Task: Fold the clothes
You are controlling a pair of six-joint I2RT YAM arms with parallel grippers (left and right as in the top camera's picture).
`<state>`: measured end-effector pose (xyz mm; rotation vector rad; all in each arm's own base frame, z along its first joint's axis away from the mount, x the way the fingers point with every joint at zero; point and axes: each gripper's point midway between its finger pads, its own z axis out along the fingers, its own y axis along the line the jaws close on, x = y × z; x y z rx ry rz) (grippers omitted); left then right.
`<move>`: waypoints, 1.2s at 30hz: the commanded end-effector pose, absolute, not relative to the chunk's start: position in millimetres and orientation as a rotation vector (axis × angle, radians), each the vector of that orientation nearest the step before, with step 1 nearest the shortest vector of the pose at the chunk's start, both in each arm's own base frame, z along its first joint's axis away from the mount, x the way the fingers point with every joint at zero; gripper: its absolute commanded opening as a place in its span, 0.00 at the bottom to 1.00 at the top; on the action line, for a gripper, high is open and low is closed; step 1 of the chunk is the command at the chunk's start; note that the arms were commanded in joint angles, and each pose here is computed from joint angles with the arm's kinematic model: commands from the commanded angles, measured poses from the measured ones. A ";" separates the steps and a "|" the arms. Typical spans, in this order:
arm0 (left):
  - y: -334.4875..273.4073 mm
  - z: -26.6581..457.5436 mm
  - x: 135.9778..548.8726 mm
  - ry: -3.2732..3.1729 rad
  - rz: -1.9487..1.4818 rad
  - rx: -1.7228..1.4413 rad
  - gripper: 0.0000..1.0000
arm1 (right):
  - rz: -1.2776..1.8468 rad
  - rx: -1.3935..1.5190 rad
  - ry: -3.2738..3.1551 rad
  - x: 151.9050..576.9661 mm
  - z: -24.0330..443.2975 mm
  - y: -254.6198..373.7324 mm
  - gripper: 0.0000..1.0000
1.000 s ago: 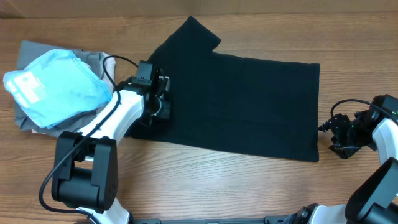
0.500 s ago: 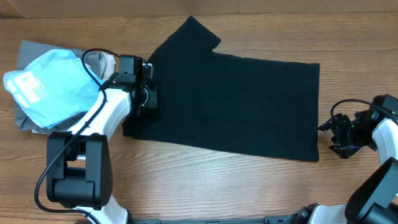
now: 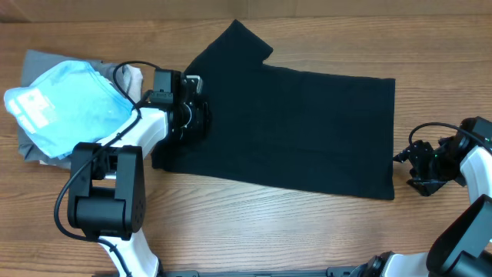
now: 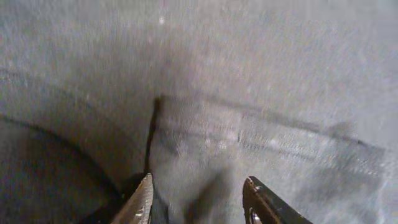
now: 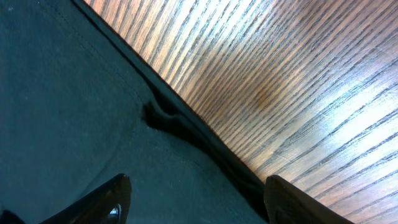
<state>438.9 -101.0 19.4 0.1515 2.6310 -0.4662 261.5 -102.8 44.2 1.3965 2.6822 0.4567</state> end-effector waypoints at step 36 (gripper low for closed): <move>-97.1 1.3 457.7 2.612 -0.413 0.120 0.39 | 0.480 1.360 2.646 269.8 54.6 -102.6 0.72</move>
